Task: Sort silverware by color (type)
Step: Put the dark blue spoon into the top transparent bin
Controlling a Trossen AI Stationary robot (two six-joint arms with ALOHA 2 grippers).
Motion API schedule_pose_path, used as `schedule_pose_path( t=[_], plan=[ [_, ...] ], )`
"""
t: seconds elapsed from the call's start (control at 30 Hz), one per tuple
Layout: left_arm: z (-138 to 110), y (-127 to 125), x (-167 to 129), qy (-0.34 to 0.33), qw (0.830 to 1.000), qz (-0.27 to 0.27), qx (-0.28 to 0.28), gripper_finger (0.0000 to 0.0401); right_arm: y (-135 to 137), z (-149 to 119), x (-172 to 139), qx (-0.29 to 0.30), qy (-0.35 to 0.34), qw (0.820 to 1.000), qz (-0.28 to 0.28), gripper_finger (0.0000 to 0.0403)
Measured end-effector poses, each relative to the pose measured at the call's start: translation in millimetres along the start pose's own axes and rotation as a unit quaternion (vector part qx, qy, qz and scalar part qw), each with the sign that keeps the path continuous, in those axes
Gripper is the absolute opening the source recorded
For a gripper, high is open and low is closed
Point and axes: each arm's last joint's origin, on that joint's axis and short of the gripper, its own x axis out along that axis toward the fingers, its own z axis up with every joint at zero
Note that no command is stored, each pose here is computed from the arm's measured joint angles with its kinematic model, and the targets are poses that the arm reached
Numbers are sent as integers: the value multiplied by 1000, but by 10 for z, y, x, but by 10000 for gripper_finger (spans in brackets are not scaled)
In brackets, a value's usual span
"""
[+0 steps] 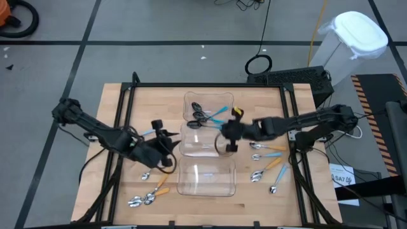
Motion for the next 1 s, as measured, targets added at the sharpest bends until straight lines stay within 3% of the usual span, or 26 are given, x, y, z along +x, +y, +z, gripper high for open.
schedule_pose_path(
  t=[0.23, 0.5, 0.67, 0.8, 1.0],
  plan=[
    [-290, 35, 15, -11, 999, 9, -29, 140, -497, -22, 198, 35, -8, 999, 17, 69],
    [-360, 7, 35, -2, 998, 11, -66, 140, -892, -56, 296, 44, -44, 997, 47, 62],
    [-413, -21, 39, -6, 998, 31, -58, 140, -1061, -35, 282, 54, -54, 995, 59, 69],
    [-609, -96, 129, -21, 998, 47, -32, 140, -1144, 52, 205, 55, -53, 996, 55, 60],
    [-723, -24, 159, -58, 996, 58, -45, 140, -1185, 148, 139, 55, -56, 995, 55, 70]
  ],
)
